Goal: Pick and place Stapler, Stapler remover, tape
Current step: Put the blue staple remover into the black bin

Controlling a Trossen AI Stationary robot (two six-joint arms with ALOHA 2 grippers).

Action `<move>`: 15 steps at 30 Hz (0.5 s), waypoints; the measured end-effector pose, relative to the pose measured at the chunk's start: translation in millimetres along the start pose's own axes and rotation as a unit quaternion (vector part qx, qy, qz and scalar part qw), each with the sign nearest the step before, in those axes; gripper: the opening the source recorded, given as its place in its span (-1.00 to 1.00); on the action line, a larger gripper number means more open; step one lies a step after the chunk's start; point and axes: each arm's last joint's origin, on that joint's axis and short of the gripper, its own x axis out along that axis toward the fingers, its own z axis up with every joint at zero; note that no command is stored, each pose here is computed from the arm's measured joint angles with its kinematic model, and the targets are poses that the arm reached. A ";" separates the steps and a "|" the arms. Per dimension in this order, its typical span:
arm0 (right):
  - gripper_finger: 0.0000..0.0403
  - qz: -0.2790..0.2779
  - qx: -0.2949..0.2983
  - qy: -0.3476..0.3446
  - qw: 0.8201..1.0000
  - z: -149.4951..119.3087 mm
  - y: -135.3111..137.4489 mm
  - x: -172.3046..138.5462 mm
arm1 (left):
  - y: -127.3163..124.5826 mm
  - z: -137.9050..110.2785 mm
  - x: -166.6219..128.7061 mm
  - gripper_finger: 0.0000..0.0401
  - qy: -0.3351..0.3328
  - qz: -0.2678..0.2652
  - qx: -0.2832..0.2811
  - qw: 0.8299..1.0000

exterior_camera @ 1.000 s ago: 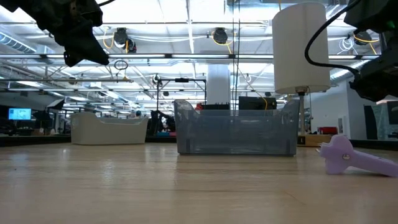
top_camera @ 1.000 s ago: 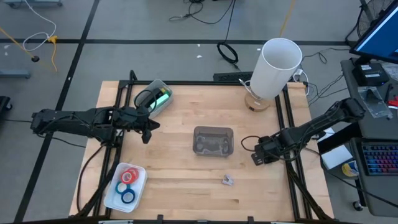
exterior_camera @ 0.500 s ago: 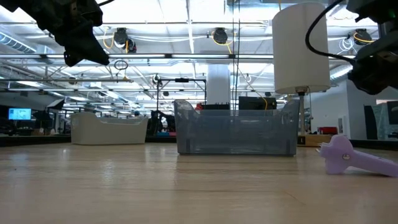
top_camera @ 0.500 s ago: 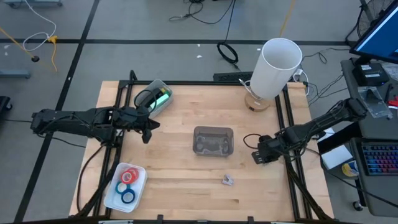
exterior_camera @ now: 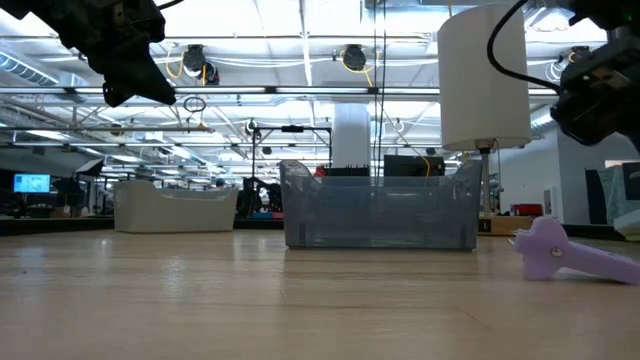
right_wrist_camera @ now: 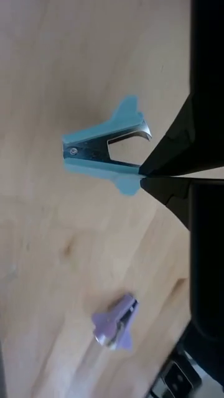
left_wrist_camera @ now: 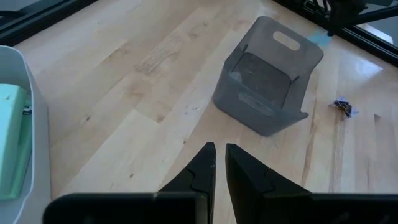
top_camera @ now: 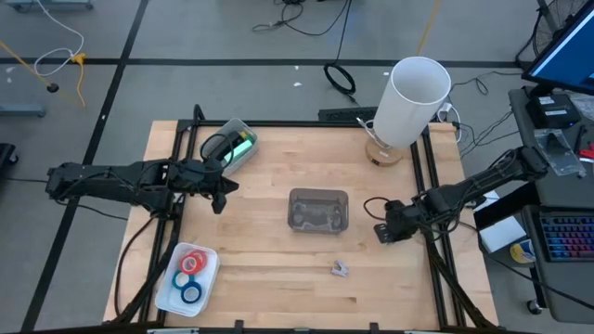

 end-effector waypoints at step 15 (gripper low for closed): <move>-1.00 0.145 -0.043 0.016 0.988 -4.8 18.2 -16.1 | 0.0 0.0 0.0 -0.81 0.000 0.000 0.000 1.000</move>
